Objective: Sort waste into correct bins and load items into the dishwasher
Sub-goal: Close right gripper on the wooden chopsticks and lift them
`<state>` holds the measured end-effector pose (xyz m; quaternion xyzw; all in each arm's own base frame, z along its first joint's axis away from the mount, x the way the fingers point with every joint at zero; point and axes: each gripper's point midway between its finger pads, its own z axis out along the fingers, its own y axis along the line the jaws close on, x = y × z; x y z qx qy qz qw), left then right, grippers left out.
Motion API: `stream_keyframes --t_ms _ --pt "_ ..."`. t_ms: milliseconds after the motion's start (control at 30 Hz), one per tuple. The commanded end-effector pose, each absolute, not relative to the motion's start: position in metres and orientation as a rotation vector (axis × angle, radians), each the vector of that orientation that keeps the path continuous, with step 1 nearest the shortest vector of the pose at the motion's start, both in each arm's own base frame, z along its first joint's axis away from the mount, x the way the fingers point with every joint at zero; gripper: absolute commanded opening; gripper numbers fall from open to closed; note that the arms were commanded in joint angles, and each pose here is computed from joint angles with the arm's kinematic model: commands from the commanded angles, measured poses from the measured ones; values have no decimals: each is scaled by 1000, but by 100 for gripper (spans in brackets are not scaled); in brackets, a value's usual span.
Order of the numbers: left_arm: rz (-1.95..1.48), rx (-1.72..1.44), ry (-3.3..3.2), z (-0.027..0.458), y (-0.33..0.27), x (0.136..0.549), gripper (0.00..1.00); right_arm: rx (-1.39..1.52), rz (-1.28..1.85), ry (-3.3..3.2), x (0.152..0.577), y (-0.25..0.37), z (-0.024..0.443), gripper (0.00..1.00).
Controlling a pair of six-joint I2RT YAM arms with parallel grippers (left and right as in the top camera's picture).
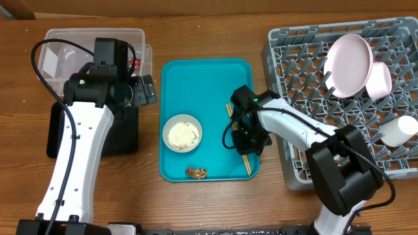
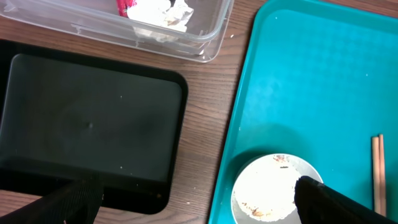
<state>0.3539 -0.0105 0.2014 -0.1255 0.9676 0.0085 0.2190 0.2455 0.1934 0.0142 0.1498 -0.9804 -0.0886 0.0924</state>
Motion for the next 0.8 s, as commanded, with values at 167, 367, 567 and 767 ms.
stream_keyframes --t_ms 167,367,567,767 --pt "6 -362 2650 212 -11 356 100 443 -290 -3043 279 207 42 4" --pt "6 -362 2650 212 -11 356 100 405 -313 -3077 287 209 44 4" --pt "8 -361 2653 211 -11 355 100 426 -315 -3091 288 213 45 4" --pt "9 -362 2657 211 -10 354 100 417 -330 -3089 287 215 49 4"
